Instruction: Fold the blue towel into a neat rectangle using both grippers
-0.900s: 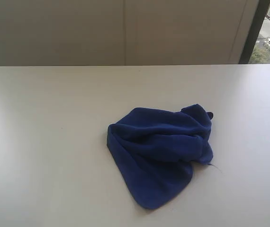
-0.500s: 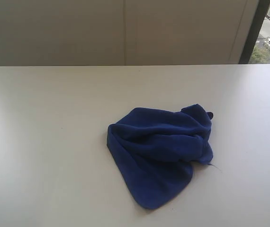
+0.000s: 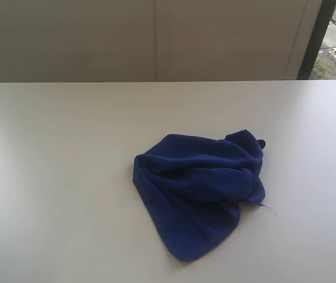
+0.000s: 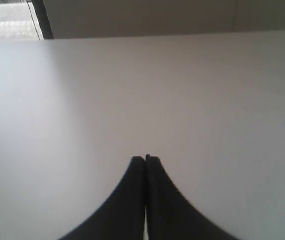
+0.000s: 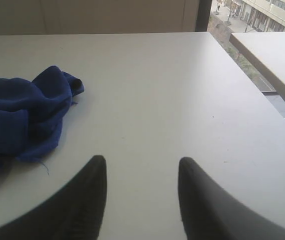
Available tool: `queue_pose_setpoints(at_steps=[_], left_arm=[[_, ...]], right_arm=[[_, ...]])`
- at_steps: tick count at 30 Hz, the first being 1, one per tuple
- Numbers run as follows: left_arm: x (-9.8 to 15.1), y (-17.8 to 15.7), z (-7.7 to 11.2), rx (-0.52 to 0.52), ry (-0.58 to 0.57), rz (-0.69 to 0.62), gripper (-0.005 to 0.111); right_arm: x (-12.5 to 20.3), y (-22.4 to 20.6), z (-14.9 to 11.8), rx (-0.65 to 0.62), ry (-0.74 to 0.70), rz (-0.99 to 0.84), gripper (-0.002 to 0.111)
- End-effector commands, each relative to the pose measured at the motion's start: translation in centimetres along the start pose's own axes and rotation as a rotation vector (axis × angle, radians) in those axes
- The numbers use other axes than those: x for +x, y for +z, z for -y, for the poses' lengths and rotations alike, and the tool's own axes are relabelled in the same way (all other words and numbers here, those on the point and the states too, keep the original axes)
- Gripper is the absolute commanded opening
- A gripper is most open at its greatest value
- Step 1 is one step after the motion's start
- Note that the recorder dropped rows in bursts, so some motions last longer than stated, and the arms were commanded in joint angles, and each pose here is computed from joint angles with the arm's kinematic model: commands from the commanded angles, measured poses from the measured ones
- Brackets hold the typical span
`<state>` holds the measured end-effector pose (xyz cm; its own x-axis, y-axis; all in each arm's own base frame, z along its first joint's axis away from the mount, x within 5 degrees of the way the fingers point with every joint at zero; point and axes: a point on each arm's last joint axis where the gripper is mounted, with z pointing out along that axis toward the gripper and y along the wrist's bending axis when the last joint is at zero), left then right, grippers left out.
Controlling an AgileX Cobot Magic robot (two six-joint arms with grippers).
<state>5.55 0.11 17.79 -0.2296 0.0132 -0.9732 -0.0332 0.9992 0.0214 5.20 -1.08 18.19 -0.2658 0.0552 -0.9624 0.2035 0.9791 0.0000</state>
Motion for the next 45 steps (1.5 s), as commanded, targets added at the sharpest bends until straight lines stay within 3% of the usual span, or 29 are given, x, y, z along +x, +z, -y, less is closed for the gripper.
queue_pose_setpoints(at_steps=[1,23,29,34,45], left_arm=[[-0.9,-0.1,-0.1,-0.009,-0.015,0.097,0.000],[-2.4,-0.4,-0.3,-0.031,-0.015,0.267,0.000],[-3.2,-0.7,-0.2,-0.022,-0.001,0.227,0.000],[-5.2,-2.0,-0.1,-0.008,0.104,0.163,0.000],[-7.9,-1.9,0.1,0.030,0.100,-0.039,0.000]], right_arm=[[0.0,0.0,0.0,0.006,0.002,0.014,0.044],[0.0,0.0,0.0,0.006,0.002,0.014,0.044],[0.0,0.0,0.0,0.006,0.002,0.014,0.044],[0.0,0.0,0.0,0.006,0.002,0.014,0.044],[0.0,0.0,0.0,0.006,0.002,0.014,0.044]])
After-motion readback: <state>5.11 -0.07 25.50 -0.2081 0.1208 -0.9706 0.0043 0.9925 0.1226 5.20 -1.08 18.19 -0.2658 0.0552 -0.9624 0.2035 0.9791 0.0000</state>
